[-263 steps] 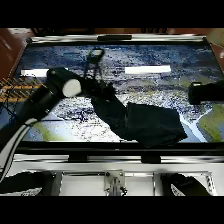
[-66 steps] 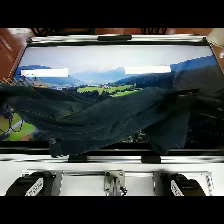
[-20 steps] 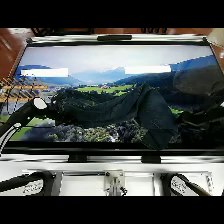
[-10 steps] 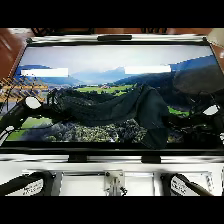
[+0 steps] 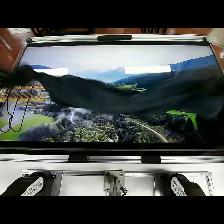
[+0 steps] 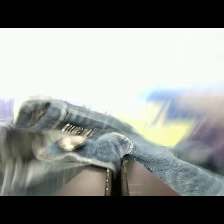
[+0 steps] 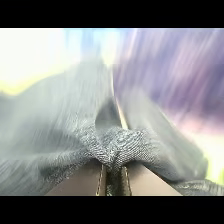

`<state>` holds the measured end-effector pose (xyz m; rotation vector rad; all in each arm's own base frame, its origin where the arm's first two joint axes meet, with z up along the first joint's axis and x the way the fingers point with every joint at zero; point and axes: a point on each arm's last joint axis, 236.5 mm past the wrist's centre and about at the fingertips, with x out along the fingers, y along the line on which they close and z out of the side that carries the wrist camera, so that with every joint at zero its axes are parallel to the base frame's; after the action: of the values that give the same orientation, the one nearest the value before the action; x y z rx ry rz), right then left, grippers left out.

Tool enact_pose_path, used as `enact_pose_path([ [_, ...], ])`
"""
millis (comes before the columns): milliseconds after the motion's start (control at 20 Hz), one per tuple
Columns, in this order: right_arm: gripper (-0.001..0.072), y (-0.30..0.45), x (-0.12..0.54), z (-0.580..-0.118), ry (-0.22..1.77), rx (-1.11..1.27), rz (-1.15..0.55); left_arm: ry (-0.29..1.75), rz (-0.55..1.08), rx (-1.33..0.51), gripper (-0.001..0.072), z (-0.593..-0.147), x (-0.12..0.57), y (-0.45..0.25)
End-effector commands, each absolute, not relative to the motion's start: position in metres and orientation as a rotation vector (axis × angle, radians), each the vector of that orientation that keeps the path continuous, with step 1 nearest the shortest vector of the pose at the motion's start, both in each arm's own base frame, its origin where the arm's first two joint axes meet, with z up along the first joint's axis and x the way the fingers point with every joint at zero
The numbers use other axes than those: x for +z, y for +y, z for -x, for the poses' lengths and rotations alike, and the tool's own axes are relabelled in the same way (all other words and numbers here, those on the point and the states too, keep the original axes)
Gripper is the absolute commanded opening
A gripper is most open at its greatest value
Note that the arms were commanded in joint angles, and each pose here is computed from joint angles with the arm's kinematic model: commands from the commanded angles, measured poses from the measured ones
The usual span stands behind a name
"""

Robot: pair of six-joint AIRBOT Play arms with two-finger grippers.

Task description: Fold the shirts.

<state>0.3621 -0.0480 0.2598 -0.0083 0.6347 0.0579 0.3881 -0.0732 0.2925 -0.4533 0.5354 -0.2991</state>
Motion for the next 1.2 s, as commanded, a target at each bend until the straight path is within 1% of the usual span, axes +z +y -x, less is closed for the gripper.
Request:
enact_pose_path([
  [0, 0.0091, -0.044, 0.45, -0.311, 0.111, -0.064, 0.174, 0.034, 0.349, -0.338, 0.0049, -0.303, 0.49, -0.068],
  [50, 0.0091, -0.042, 0.479, -0.291, 0.027, -0.094, 0.204, -0.052, 0.302, -0.323, 0.0048, -0.276, 0.521, -0.065],
  [100, 0.0091, -0.04, 0.493, -0.276, -0.007, -0.109, 0.217, -0.109, 0.268, -0.291, 0.0048, -0.255, 0.54, -0.06],
  [200, 0.0091, -0.032, 0.496, -0.253, -0.008, -0.11, 0.211, -0.128, 0.275, -0.2, 0.0049, -0.227, 0.547, -0.043],
  [300, 0.0091, -0.025, 0.481, -0.238, 0.056, -0.095, 0.214, -0.057, 0.264, -0.173, 0.0049, -0.213, 0.529, -0.041],
  [350, 0.0091, -0.024, 0.466, -0.234, 0.118, -0.089, 0.216, 0.002, 0.257, -0.172, 0.0049, -0.21, 0.515, -0.043],
  [450, 0.0091, -0.031, 0.421, -0.231, 0.312, -0.094, 0.182, 0.193, 0.237, -0.147, 0.0049, -0.21, 0.468, -0.042],
  [550, 0.0091, -0.05, 0.361, -0.231, 0.562, -0.151, 0.069, 0.422, 0.23, -0.095, 0.0049, -0.218, 0.405, -0.032],
  [650, 0.0091, -0.064, 0.295, -0.23, 0.829, -0.173, 0.021, 0.601, 0.209, -0.104, 0.005, -0.232, 0.347, -0.033],
  [700, 0.0091, -0.065, 0.269, -0.229, 0.927, -0.162, 0.01, 0.668, 0.206, -0.131, 0.005, -0.238, 0.323, -0.037],
  [850, 0.0091, -0.069, 0.192, -0.236, 1.149, -0.127, -0.026, 0.874, 0.247, -0.121, 0.005, -0.252, 0.243, -0.036],
  [900, 0.0091, -0.07, 0.162, -0.24, 1.225, -0.101, -0.036, 0.913, 0.271, -0.112, 0.005, -0.263, 0.215, -0.035],
  [950, 0.0091, -0.067, 0.134, -0.248, 1.291, -0.066, -0.06, 0.911, 0.307, -0.118, 0.005, -0.279, 0.196, -0.037],
  [1050, 0.0091, -0.059, 0.088, -0.277, 1.369, 0.019, -0.128, 0.802, 0.419, -0.144, 0.005, -0.329, 0.186, -0.046],
  [1150, 0.0091, -0.064, 0.055, -0.329, 1.323, 0.027, -0.192, 0.673, 0.515, -0.125, 0.005, -0.388, 0.188, -0.039],
])
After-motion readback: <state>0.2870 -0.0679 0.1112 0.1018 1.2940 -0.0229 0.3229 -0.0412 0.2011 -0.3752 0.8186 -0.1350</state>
